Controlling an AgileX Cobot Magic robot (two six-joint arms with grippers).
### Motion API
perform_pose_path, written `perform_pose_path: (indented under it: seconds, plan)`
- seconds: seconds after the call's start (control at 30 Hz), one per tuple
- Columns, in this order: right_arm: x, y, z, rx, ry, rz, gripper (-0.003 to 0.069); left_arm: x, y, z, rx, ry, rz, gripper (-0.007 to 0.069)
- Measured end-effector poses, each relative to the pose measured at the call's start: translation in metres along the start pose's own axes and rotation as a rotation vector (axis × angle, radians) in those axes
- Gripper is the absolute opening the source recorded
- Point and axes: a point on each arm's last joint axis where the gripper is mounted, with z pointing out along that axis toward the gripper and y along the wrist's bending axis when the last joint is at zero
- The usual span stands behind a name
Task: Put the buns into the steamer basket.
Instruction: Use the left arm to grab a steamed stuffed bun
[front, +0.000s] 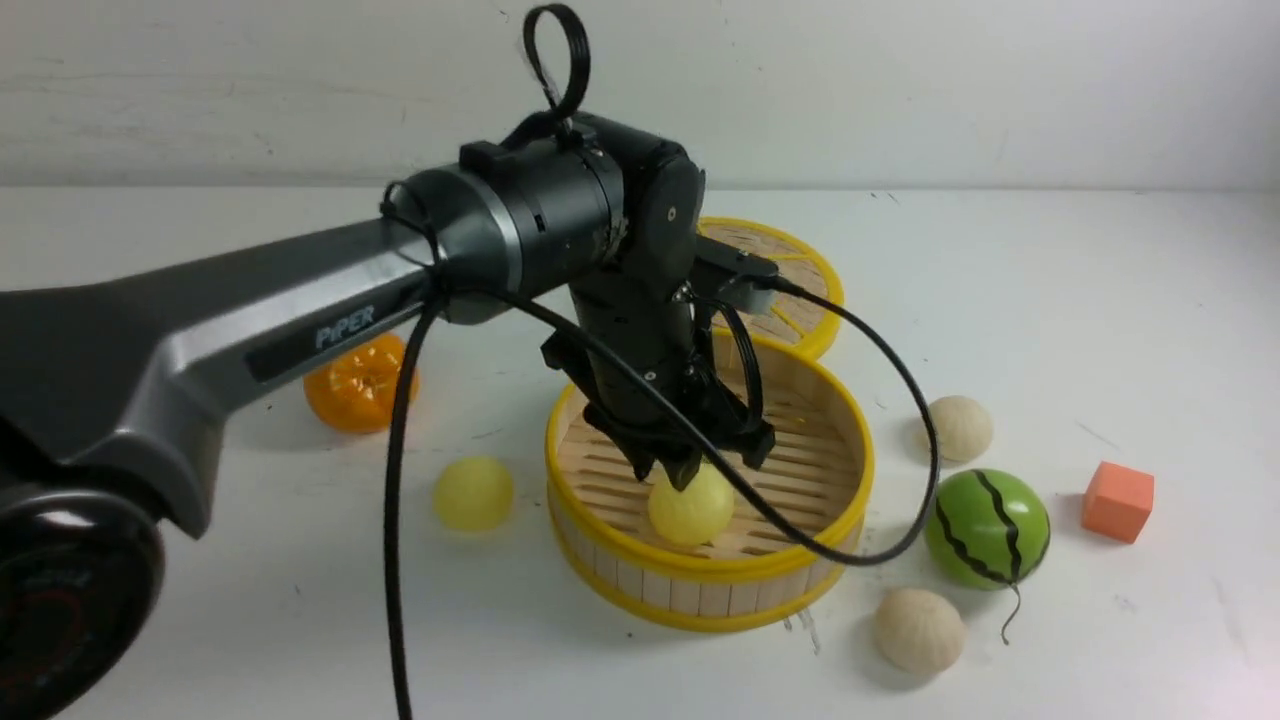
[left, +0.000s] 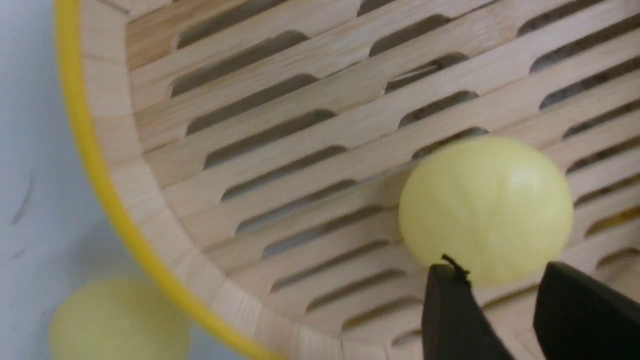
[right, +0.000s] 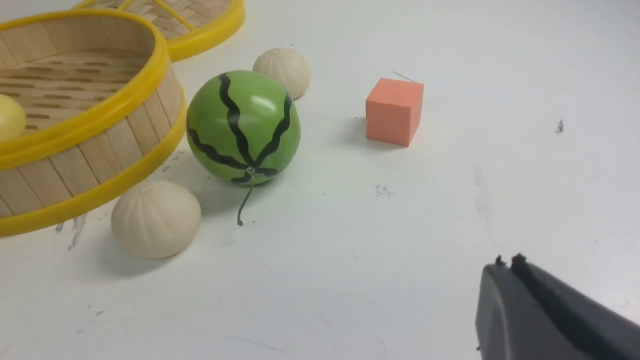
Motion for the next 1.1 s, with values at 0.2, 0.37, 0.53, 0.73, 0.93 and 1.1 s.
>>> perform_pose_path:
  seconds: [0.2,0.37,0.53,0.73,0.93,1.1]
  plan:
    - [0.000,0.000,0.000,0.000,0.000,0.000,0.0001,0.017,0.038,-0.077,-0.076,-0.032,-0.093,0.0262]
    - [0.000,0.000,0.000,0.000,0.000,0.000,0.0003,0.041,0.093,-0.056,-0.108,0.051,-0.239,0.0147]
    - [0.000,0.000,0.000,0.000,0.000,0.000,0.0008,0.057,0.114,-0.018,-0.075,0.057,-0.283,0.0097]
    - [0.000,0.000,0.000,0.000,0.000,0.000,0.0011,0.056,0.114,0.010,-0.050,-0.002,-0.236,0.0160]
    - [0.000,0.000,0.000,0.000,0.000,0.000,0.0019,0.055,0.118,0.037,-0.063,0.010,-0.228,0.0240]
    - [0.000,0.000,0.000,0.000,0.000,0.000,0.0022,0.054,0.120,0.049,-0.070,0.004,-0.224,0.0244]
